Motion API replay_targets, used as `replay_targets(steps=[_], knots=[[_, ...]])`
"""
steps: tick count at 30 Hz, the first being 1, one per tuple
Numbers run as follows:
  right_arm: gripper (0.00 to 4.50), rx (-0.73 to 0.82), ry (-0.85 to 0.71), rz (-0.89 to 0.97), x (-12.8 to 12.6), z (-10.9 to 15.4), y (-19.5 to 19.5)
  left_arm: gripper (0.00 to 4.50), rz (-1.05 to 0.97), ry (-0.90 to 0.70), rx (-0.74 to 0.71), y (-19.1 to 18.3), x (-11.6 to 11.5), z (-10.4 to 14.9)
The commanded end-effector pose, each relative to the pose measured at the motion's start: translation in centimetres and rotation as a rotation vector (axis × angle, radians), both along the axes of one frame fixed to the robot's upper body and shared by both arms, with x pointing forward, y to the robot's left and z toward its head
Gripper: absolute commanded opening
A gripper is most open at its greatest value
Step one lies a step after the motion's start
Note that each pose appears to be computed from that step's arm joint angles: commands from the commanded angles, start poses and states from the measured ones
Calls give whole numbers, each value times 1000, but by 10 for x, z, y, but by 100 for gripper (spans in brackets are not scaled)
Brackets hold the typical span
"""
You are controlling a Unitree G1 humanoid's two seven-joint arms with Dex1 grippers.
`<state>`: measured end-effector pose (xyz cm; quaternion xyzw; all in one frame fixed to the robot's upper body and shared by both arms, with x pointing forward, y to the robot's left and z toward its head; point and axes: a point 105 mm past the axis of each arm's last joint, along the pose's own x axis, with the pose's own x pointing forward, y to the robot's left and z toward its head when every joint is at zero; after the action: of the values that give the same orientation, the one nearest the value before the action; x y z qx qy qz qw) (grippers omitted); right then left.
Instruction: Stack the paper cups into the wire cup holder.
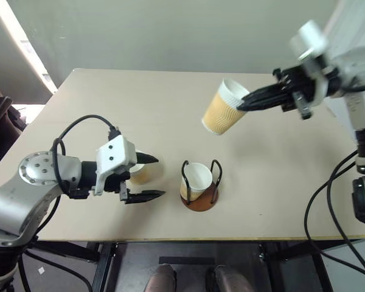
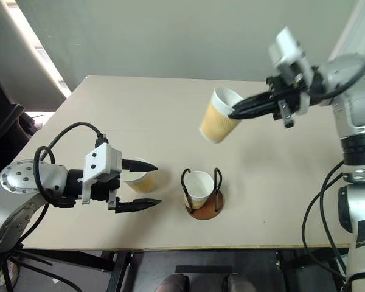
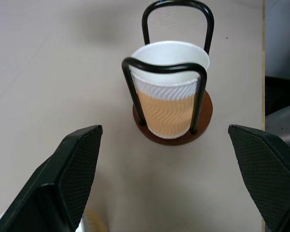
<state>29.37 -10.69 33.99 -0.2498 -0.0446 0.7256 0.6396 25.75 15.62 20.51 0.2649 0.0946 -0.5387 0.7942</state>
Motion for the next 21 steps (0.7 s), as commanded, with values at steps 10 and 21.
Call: replay_targets(steps=[10, 21], knots=[[2, -3, 49, 15, -19, -34, 30, 450, -62, -53, -47, 0, -3, 24], [2, -86, 77, 22, -21, -66, 33, 450, -29, -48, -51, 3, -5, 21]])
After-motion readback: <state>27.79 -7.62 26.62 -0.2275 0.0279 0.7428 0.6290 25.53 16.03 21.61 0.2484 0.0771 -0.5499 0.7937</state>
